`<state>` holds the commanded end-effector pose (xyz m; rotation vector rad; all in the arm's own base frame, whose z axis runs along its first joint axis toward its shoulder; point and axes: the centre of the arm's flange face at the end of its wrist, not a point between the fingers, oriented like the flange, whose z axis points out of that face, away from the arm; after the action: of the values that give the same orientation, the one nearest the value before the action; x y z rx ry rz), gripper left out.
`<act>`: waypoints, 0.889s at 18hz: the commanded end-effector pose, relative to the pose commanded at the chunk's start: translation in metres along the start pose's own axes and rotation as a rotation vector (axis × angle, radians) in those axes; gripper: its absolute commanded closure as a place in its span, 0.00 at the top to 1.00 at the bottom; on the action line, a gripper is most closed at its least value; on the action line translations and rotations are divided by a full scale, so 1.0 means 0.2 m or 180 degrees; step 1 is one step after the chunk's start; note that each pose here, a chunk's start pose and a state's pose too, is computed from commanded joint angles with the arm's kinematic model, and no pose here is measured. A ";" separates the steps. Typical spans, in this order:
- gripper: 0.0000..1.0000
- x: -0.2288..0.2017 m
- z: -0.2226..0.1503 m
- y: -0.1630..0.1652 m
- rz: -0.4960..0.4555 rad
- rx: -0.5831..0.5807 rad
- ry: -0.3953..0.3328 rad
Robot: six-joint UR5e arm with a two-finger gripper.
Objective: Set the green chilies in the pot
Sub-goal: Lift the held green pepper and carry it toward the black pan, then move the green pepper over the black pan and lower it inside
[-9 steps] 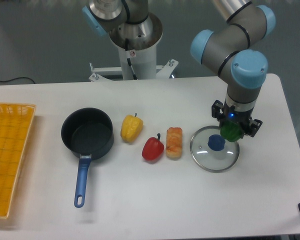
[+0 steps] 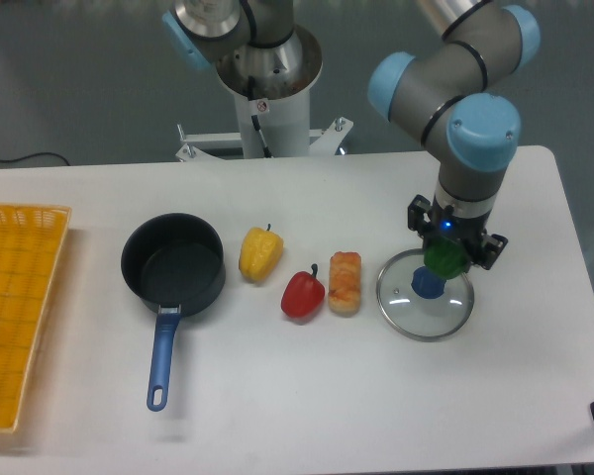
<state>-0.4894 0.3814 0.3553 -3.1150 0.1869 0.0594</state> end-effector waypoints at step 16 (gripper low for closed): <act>0.62 0.99 -0.22 -0.60 -0.0138 0.0151 -0.0075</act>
<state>-0.2776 0.4755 0.3930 -3.0680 0.1184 0.0896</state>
